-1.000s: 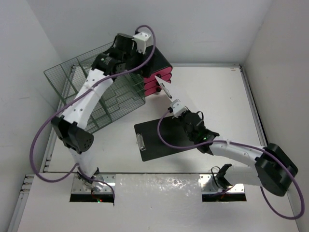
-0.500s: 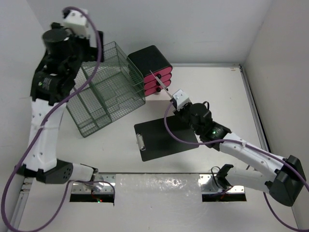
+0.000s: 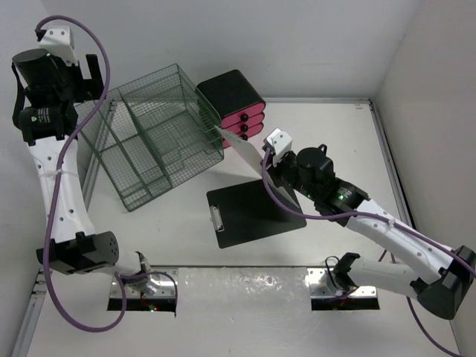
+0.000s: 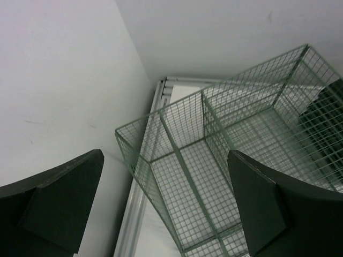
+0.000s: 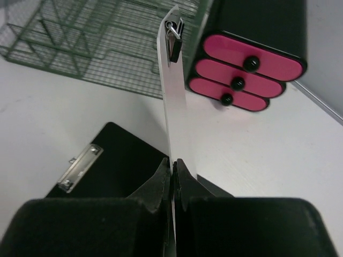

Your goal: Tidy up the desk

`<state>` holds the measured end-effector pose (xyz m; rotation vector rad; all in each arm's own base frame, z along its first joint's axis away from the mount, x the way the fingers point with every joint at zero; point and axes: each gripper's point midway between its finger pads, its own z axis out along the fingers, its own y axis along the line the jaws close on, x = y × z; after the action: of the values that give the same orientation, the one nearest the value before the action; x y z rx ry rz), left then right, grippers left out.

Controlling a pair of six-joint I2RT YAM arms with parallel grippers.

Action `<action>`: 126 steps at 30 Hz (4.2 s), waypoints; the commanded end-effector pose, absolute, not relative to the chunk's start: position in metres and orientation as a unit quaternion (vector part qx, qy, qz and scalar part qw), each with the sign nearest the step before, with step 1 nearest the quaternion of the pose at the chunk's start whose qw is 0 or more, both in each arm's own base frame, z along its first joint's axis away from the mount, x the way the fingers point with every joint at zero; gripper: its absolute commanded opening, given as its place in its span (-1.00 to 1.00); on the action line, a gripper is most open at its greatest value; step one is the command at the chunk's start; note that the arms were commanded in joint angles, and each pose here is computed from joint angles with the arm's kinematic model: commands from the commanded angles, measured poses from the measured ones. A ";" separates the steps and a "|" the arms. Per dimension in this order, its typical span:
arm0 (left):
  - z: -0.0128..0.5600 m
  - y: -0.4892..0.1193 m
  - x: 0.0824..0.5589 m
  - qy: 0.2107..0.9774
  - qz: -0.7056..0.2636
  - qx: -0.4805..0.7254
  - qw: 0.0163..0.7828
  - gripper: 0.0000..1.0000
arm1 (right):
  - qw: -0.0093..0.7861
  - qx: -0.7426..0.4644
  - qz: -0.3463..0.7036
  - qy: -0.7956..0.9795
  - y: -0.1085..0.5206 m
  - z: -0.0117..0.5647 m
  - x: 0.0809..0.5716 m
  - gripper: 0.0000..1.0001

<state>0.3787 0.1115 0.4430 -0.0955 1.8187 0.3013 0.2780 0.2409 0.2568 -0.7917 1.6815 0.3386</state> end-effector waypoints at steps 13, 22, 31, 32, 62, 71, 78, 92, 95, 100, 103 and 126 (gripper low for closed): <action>0.451 0.128 0.375 0.770 0.100 -0.055 0.628 0.99 | 0.613 -0.342 0.302 0.645 0.291 0.318 0.246 -1.00; 0.422 0.059 0.371 0.782 -0.031 0.101 0.614 0.90 | 0.597 -0.355 0.316 0.646 0.304 0.311 0.245 -1.00; 0.320 -0.142 0.296 0.713 -0.217 0.471 0.472 0.79 | 0.572 -0.352 0.294 0.680 0.307 0.278 0.257 -1.00; 0.316 -0.147 0.294 0.702 -0.223 0.486 0.471 0.85 | 0.573 -0.351 0.290 0.681 0.306 0.277 0.258 -1.00; 0.250 -0.251 0.276 0.582 -0.321 0.634 0.396 -1.00 | 0.577 -0.347 0.283 0.683 0.301 0.277 0.258 -1.00; 0.300 -0.225 0.273 0.563 -0.205 0.681 0.422 -1.00 | 0.526 -0.474 0.241 0.664 0.293 0.261 0.236 0.15; 0.311 -0.232 0.253 0.514 -0.198 0.727 0.410 -1.00 | 0.512 -0.539 0.164 0.648 0.298 0.246 0.264 0.56; 0.329 -0.234 0.236 0.495 -0.219 0.727 0.422 -1.00 | 0.512 -0.498 0.240 0.658 0.325 0.219 0.275 -1.00; 0.337 -0.229 0.249 0.528 -0.193 0.700 0.441 -0.30 | 0.527 -0.461 0.251 0.668 0.317 0.213 0.274 -1.00; 0.349 -0.219 0.256 0.553 -0.163 0.670 0.468 0.89 | 0.540 -0.429 0.248 0.680 0.300 0.192 0.267 -1.00; 0.362 -0.203 0.271 0.573 -0.138 0.639 0.495 0.99 | 0.585 -0.416 0.256 0.648 0.297 0.200 0.266 -1.00; 0.442 0.134 0.356 0.766 0.113 0.001 0.633 0.99 | 0.630 -0.371 0.420 0.538 0.344 0.323 0.211 -1.00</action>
<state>0.3526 0.1270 0.4464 0.0636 1.7617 0.3599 0.2266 0.3242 0.2498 -0.9038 1.4401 0.8312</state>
